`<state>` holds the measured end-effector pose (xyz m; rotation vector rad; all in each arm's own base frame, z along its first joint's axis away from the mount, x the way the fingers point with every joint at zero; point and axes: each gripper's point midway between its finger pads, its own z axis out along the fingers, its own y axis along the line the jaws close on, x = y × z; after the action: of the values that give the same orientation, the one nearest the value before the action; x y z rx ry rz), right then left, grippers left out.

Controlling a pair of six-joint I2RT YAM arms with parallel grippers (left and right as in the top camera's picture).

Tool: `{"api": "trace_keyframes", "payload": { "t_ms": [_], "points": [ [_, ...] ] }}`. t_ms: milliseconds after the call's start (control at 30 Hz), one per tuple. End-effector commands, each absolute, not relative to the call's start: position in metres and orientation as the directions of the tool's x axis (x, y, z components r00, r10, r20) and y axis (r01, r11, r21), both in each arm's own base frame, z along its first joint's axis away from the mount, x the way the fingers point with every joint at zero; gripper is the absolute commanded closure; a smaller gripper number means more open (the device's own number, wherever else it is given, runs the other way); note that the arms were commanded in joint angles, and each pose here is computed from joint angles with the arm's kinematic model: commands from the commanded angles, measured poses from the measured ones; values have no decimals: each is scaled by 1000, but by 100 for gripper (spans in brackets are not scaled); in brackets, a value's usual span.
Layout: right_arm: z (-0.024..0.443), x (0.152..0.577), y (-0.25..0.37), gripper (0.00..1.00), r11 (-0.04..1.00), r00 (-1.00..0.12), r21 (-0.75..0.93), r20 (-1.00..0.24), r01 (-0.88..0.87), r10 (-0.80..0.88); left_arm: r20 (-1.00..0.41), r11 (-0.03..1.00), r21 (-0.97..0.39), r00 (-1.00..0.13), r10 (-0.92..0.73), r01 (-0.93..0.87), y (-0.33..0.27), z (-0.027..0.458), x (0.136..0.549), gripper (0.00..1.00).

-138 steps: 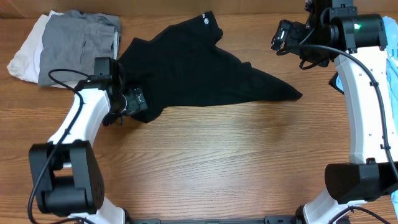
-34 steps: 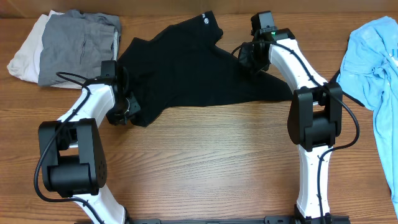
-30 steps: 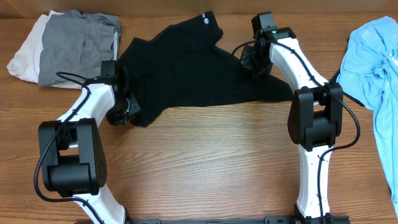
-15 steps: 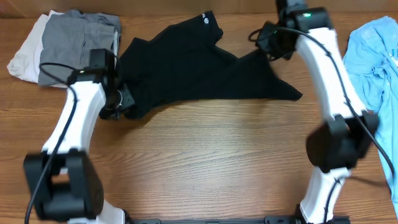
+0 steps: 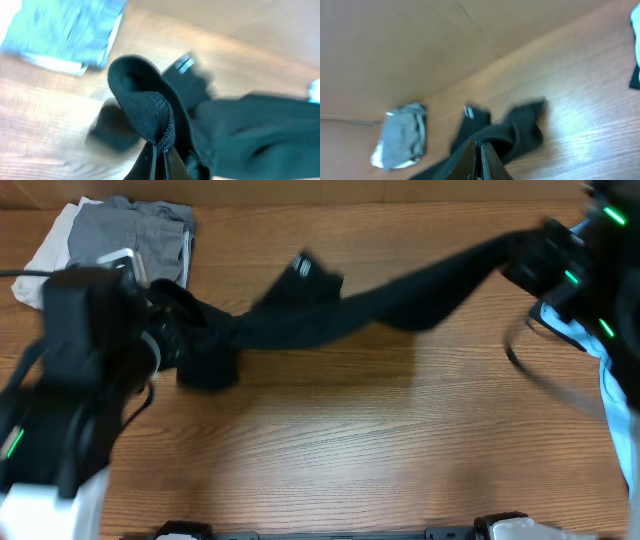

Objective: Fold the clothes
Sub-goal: 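Lift the shirt with both grippers and lay it flat at center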

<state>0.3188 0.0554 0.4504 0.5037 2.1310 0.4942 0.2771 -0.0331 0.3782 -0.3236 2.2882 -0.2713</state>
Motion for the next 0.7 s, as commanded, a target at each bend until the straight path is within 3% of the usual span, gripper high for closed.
{"api": "trace_keyframes", "payload": {
  "t_ms": [0, 167, 333, 467, 667],
  "points": [
    [504, 263, 42, 96, 826, -403, 556, -737, 95, 542, -801, 948, -318, -532, -273, -7, -46, 449, 237, 96],
    [554, 199, 33, 96, 809, -258, 587, -784, -15, 565, -847, 923, -373, -442, -295, 98, -53, 503, 195, 96],
    [580, 186, 31, 96, 801, -185, 594, -797, -67, 575, -879, 923, -372, -356, -317, 96, -46, 526, 195, 96],
    [573, 214, 34, 96, 806, -215, 590, -792, -35, 571, -871, 929, -363, -381, -310, 74, -51, 521, 225, 96],
    [535, 300, 44, 96, 837, -329, 545, -781, 54, 530, -827, 952, -305, -495, -267, -3, -67, 479, 316, 96]
  ]
}}
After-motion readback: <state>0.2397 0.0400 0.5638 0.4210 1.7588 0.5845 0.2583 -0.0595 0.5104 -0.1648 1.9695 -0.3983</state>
